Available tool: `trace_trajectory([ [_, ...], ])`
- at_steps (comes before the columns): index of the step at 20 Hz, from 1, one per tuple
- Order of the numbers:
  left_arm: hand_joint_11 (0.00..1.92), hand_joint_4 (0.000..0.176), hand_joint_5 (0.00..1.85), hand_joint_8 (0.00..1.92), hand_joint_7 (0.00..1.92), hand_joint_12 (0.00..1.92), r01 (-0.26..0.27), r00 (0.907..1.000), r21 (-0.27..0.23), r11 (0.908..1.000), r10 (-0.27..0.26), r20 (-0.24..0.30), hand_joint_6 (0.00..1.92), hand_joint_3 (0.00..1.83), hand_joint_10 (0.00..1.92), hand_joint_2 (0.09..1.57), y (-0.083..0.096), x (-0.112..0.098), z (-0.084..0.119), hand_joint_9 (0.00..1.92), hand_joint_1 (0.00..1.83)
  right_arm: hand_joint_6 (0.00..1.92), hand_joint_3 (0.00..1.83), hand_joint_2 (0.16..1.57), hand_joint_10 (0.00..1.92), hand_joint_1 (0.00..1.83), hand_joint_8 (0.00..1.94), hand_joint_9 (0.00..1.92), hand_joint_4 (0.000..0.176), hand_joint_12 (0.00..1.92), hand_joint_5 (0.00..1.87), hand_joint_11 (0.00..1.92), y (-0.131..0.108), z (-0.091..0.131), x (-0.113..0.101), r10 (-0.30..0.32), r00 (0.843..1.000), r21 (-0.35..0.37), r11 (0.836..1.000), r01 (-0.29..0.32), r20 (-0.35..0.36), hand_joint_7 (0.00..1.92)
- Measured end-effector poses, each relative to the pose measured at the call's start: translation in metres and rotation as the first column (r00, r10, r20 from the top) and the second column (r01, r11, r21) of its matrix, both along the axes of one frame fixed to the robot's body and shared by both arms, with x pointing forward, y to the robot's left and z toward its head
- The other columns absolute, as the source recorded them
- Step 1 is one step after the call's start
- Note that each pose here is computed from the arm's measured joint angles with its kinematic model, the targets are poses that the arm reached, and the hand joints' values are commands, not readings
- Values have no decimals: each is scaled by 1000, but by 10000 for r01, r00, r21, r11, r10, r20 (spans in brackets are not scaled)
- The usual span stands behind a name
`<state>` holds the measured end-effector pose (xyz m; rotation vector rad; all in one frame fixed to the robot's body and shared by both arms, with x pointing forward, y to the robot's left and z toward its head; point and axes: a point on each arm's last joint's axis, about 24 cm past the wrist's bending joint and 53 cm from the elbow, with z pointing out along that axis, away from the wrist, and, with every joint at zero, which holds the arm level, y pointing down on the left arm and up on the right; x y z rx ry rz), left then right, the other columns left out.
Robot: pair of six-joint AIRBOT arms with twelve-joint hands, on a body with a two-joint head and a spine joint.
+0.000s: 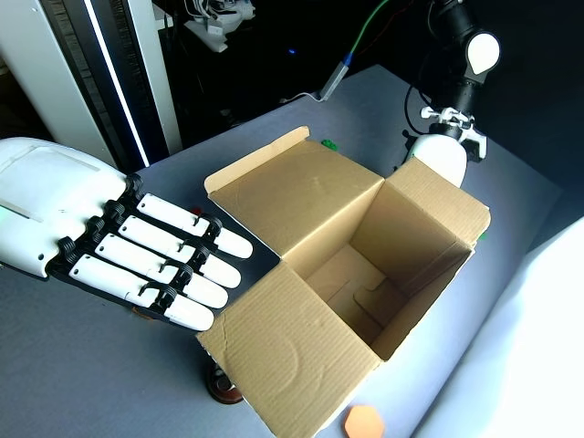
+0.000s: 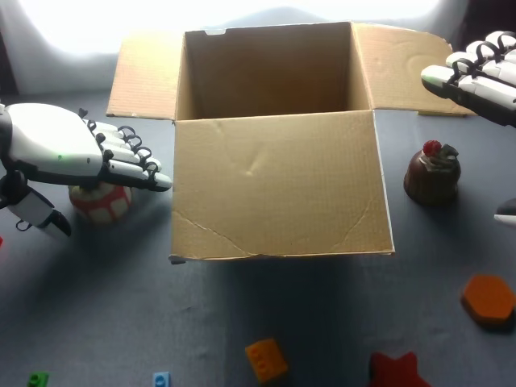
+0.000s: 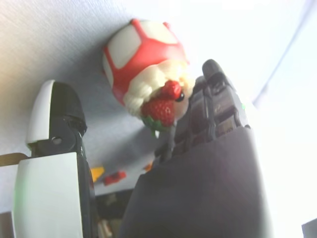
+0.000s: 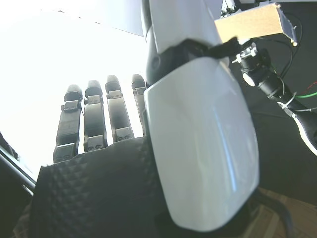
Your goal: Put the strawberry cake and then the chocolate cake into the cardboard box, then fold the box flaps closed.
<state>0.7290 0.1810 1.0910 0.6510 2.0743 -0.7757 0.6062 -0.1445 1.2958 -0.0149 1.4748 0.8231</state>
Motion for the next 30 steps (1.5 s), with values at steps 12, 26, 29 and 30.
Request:
trace_trajectory([
  [12, 305, 6, 525, 295, 627, 1621, -62, 10000, -172, 9998, 63, 58, 181, 6, 1053, 1161, -6, 2, 3, 485, 1214, 0, 7, 1004, 0, 1058, 0, 0, 30, 0, 1, 0, 1, 0, -1, 24, 10000, 2, 10000, -24, -12, 0],
  [26, 706, 0, 781, 1475, 724, 1755, 171, 9986, -77, 9998, -167, 503, 993, 0, 1634, 1227, 3, -8, 27, 777, 1346, 3, 12, 1047, 0, 993, 0, 0, 34, 0, 14, 0, 2, -2, -2, 62, 10000, -12, 10000, -62, -45, 0],
  [29, 712, 0, 706, 1521, 683, 1780, 176, 9958, 29, 9998, -178, 902, 1115, 3, 1693, 1254, 15, -11, 47, 691, 1333, 2, 8, 1044, 0, 982, 0, 0, 34, 0, 14, 0, 2, -1, -2, 57, 10000, -8, 10000, -57, -45, 0],
  [30, 710, 0, 715, 1501, 700, 1756, 209, 9950, 116, 9997, -219, 970, 1101, 0, 1681, 1249, 19, -13, 50, 695, 1336, 2, 7, 1043, 0, 989, 0, 0, 36, 0, 14, 0, 2, -2, -2, 59, 10000, -10, 10000, -59, -48, 0],
])
